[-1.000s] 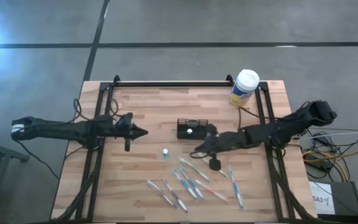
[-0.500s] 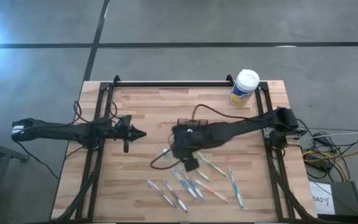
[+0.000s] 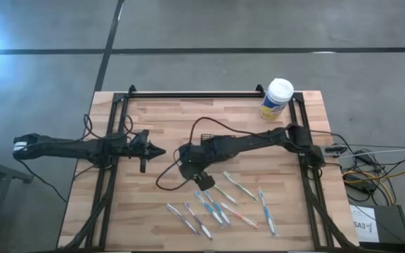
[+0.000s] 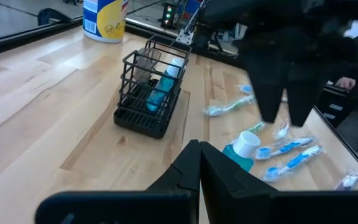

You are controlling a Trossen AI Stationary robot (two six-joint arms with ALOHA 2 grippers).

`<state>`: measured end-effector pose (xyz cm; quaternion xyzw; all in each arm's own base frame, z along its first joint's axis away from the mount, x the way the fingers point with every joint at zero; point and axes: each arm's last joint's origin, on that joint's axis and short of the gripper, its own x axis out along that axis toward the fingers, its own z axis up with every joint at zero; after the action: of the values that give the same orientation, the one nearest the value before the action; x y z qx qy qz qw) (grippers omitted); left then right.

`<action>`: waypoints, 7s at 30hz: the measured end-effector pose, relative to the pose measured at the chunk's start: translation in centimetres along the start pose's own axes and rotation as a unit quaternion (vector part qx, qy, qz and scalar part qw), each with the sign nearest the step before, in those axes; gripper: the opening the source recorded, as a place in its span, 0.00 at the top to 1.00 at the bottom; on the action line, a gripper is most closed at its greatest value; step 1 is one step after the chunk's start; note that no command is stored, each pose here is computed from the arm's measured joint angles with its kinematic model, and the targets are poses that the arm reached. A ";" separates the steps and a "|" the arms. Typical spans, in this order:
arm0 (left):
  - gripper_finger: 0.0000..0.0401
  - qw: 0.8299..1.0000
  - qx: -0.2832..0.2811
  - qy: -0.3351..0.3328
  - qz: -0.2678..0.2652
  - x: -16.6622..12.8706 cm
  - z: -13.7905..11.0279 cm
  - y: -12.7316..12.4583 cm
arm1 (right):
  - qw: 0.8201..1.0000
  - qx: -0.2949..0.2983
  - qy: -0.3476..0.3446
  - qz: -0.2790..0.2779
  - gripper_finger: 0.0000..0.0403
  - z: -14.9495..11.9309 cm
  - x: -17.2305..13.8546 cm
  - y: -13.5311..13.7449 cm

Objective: Pick & Place toothbrushing station
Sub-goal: Put the mouthwash bottle into the wire organizer, then put the right green toothbrush into the wire organizer

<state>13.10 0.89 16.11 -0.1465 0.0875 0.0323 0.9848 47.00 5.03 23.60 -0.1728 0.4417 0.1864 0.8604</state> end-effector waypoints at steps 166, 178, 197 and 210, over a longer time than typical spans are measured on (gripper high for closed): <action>0.98 0.999 -0.037 -0.001 0.006 0.0 -0.3 0.1 | 0.937 0.295 0.034 -0.185 0.79 -13.2 -7.2 1.2; 0.98 0.999 -0.036 -0.001 0.006 0.0 -0.3 0.1 | 0.927 0.327 0.022 -0.182 0.79 -13.9 -7.0 0.6; 0.98 0.999 -0.031 -0.001 0.006 0.0 -0.3 0.1 | 0.924 0.333 0.016 -0.189 0.64 -14.4 -6.8 0.1; 0.98 0.999 -0.031 -0.001 0.006 0.0 -0.3 0.1 | 0.923 0.334 0.007 -0.190 0.57 -13.4 -8.2 -0.1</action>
<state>13.09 0.93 15.79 -0.1768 0.0867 0.0412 0.9795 33.30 -2.63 23.06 0.0425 0.4436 -0.1402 0.8842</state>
